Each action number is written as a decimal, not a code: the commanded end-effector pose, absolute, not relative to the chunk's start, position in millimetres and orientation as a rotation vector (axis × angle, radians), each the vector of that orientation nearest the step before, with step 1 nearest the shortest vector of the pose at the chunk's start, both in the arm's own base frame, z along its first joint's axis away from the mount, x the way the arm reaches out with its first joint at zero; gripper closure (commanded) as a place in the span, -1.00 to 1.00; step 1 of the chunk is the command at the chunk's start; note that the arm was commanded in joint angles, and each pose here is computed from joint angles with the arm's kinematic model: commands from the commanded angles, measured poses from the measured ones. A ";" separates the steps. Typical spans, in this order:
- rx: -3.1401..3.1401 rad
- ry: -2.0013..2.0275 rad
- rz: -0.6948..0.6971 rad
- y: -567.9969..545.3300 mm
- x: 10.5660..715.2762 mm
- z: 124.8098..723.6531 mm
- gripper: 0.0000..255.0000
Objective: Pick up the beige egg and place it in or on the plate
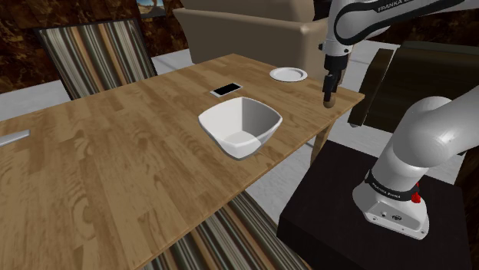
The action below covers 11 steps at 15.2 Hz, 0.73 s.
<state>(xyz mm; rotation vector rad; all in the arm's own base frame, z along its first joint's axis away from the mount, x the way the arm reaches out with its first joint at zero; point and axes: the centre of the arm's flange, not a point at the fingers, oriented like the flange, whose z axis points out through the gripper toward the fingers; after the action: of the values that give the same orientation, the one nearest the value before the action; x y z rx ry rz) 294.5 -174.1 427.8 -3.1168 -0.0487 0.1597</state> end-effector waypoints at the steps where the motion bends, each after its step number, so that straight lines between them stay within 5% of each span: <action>1: -3.117 -0.049 0.159 -174.3 292.9 418.1 -1.00; 11: -3.117 -0.049 0.159 -174.1 291.5 404.6 -1.00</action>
<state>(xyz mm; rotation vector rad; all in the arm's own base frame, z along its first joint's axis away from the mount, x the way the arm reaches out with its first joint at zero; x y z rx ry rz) 291.5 -174.1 404.6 -3.1169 -0.0490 0.1592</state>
